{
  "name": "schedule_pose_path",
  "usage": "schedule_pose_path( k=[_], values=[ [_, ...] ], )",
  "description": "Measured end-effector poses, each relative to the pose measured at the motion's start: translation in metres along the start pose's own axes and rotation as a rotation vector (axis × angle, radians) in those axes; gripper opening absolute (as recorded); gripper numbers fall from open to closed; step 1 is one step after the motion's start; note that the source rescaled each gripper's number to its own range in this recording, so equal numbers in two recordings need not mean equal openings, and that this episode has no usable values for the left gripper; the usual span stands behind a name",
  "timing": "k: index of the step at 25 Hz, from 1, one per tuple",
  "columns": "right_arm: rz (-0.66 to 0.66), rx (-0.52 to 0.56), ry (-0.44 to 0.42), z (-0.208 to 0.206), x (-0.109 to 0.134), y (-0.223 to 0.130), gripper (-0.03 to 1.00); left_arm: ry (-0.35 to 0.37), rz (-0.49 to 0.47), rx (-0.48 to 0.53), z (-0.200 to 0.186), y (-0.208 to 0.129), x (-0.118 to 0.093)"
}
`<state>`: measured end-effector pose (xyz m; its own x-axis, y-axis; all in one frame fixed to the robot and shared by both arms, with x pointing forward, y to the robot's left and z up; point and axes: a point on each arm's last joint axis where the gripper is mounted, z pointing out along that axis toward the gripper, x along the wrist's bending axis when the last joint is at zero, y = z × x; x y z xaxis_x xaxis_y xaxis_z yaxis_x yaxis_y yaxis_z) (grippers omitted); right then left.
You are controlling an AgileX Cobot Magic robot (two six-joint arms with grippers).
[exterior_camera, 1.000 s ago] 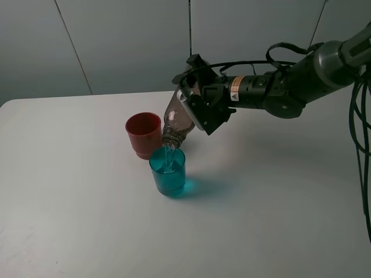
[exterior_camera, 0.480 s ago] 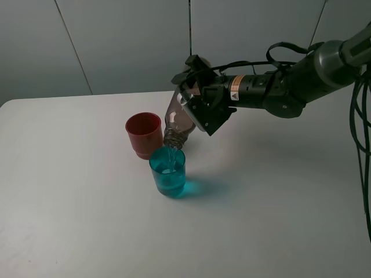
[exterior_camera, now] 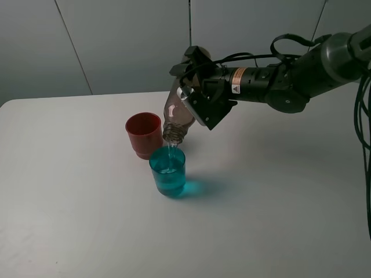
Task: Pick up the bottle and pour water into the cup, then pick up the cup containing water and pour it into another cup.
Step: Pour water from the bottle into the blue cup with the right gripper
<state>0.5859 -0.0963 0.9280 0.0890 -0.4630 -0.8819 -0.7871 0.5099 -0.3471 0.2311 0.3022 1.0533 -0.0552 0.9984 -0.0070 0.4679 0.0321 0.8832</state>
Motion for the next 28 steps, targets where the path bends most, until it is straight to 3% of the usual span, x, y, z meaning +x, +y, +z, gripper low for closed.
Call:
schedule_pose_path(
  k=[28],
  values=[
    [-0.092,-0.026,-0.031,0.000,-0.012,0.007,0.01,0.000,0.000,0.000,0.000,0.000,0.000]
  ],
)
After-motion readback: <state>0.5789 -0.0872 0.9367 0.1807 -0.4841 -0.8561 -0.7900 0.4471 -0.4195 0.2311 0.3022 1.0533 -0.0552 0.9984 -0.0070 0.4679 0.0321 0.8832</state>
